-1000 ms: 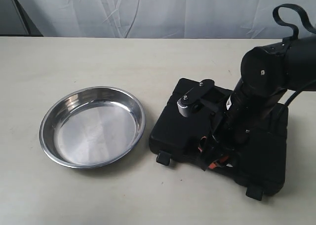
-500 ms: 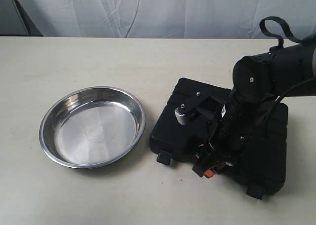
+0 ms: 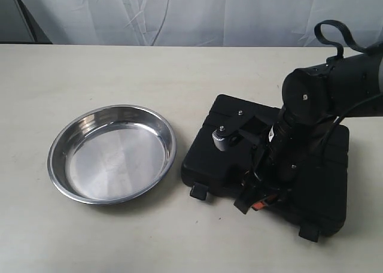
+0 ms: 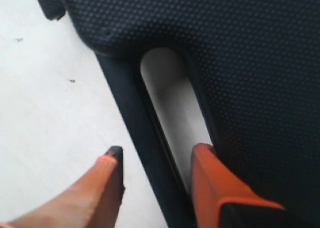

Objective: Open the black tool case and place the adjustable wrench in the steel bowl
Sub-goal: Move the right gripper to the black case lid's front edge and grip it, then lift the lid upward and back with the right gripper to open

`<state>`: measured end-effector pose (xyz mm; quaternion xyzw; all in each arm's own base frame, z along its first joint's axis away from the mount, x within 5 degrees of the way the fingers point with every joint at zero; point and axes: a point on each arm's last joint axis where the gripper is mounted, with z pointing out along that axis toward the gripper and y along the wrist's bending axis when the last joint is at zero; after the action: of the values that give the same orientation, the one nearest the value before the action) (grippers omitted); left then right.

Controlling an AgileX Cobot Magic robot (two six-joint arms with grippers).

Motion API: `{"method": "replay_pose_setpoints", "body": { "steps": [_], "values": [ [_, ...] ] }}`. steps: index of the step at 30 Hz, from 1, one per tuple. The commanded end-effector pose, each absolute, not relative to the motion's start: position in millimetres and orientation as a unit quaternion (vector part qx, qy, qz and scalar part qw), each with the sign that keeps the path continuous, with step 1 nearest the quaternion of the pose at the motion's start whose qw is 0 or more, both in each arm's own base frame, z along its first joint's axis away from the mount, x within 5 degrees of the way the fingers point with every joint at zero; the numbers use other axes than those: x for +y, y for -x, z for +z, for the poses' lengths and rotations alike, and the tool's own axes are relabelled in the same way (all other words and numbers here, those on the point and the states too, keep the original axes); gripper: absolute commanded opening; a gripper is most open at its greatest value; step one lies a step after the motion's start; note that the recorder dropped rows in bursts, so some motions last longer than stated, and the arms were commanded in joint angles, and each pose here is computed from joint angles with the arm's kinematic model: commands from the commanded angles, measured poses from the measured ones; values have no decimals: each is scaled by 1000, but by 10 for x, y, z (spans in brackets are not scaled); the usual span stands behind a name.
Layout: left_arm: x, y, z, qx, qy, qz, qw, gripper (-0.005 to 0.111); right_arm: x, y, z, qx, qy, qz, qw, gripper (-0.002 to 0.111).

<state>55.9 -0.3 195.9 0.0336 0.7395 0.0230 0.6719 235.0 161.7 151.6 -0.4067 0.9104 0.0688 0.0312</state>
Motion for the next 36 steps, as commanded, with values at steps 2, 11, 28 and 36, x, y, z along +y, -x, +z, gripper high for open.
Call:
{"method": "replay_pose_setpoints", "body": {
  "steps": [2, 11, 28, 36],
  "values": [
    [-4, -561, 1968, 738, -33, 22, 673, 0, 1609, -2340, 1493, 910, 407, 70, 27, 40],
    [-4, -561, 1968, 738, -33, 22, 673, 0, 1610, -2340, 1394, 911, 407, 67, 6, 40],
    [-4, -561, 1968, 738, -33, 22, 673, 0, 1640, -2342, 1421, 910, 405, 74, -39, -1],
    [-4, -561, 1968, 738, -33, 22, 673, 0, 1626, -2309, 1614, 909, 409, 79, -27, -1]
  ]
}}
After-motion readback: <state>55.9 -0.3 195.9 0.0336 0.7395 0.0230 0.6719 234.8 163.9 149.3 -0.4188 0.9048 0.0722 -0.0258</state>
